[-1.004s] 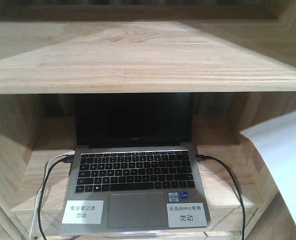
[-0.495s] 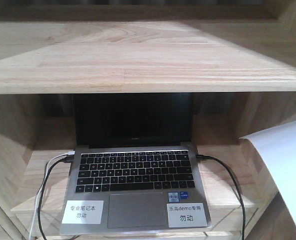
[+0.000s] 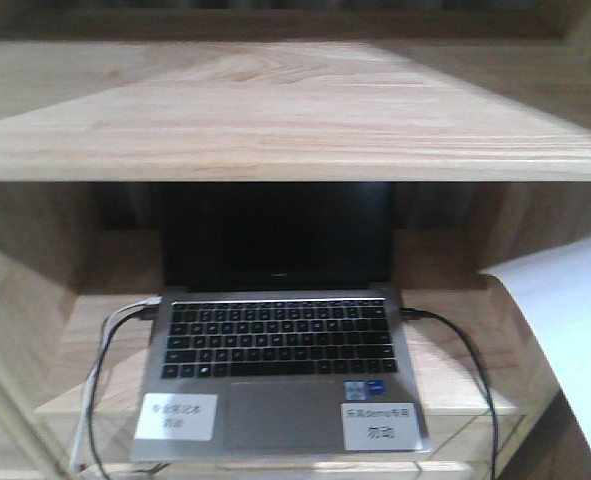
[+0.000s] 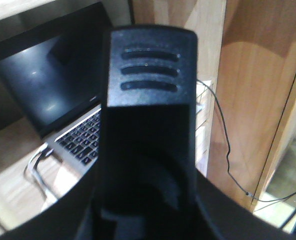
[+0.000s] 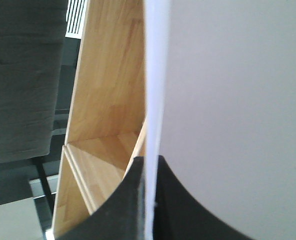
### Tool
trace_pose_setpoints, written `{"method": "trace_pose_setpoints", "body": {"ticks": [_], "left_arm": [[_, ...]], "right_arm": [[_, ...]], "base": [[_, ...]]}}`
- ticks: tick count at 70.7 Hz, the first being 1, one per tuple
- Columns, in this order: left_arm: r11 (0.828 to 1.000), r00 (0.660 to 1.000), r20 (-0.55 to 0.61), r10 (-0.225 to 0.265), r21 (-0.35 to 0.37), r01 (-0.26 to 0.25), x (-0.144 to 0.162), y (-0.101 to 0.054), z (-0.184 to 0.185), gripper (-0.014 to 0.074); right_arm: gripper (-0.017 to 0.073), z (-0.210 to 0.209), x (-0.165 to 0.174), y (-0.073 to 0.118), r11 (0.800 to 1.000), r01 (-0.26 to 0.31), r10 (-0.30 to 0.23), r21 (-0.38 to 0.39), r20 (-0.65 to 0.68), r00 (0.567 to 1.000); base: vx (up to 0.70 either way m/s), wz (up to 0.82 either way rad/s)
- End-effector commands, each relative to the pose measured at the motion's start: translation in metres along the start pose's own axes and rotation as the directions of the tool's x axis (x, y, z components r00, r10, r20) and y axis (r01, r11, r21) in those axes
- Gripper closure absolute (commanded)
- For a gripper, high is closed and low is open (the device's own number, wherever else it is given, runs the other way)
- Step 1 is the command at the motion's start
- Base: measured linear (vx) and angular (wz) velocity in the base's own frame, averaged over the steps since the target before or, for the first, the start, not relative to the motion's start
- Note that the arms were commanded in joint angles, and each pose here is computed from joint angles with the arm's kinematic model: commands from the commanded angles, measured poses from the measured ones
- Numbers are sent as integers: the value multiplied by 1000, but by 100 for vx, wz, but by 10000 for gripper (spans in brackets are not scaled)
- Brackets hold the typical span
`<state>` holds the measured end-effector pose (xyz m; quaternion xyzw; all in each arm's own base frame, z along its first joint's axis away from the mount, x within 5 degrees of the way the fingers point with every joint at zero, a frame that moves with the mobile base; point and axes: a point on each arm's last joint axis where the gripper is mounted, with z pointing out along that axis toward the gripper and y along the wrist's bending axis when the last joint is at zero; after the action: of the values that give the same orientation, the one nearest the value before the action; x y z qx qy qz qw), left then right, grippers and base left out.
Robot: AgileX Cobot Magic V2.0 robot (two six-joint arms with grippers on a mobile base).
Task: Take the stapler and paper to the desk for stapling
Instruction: 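Drive the base away from the shelf holding the paper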
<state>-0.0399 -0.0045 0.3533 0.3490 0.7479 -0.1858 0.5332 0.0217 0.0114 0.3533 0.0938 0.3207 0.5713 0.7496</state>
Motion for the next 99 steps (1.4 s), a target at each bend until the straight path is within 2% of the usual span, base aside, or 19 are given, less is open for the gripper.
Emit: {"method": "trace_pose_setpoints", "body": {"ticks": [1, 26, 99], "left_arm": [[1000, 993, 114, -10, -9, 11, -16, 2, -2, 601], [1000, 993, 114, -10, -9, 11, -16, 2, -2, 601], [1000, 993, 114, -10, -9, 11, -16, 2, -2, 601]], "right_arm": [[564, 6, -6, 10, 998, 21, -19, -54, 31, 999], [564, 6, -6, 10, 998, 22, -20, -55, 32, 999], [564, 6, -6, 10, 998, 22, -20, -58, 34, 999]], "base": [[-4, 17], [-10, 37], [-15, 57]]}}
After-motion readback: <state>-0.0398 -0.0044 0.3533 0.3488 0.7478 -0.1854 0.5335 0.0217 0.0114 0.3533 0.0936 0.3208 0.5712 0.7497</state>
